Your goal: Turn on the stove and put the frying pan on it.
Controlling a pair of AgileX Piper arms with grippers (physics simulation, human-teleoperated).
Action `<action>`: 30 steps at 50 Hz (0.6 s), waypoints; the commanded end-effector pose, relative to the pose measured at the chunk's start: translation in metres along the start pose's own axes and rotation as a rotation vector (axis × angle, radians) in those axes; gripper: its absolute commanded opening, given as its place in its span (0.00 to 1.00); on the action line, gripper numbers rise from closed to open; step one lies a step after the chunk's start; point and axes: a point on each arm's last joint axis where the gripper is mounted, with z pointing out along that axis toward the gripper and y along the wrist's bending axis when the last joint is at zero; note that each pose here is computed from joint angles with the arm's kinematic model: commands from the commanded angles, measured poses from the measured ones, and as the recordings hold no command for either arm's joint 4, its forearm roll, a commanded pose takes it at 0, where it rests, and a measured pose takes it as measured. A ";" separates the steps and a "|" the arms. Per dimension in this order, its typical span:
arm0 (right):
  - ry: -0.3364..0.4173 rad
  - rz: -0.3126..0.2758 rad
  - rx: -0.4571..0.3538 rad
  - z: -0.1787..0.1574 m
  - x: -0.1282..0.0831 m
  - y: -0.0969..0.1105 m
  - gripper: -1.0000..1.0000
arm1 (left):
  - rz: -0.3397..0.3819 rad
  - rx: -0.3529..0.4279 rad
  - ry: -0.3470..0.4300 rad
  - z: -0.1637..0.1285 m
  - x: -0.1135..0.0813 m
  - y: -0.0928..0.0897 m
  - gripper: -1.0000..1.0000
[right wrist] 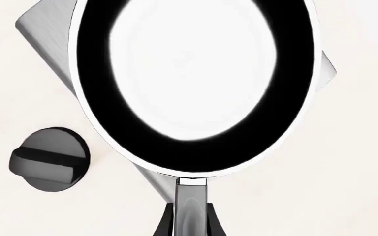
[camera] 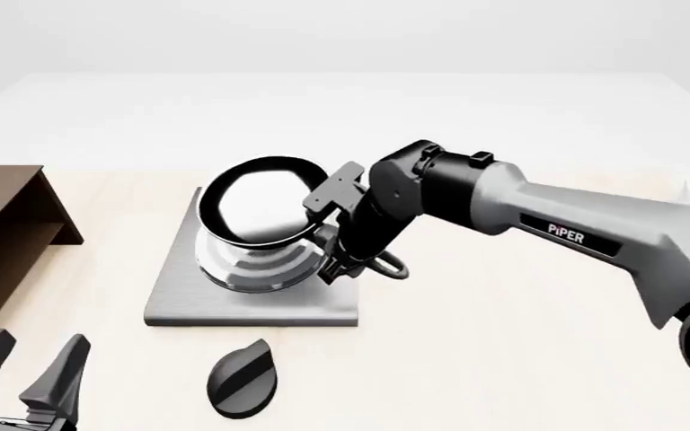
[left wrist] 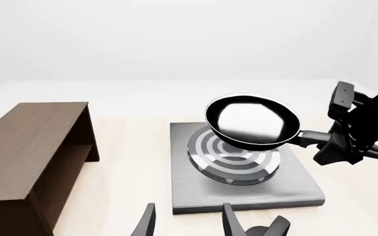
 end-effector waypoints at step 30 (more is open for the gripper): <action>-0.006 0.037 -0.010 0.029 0.003 0.010 0.00 | -0.001 0.000 -0.002 0.000 0.000 0.000 1.00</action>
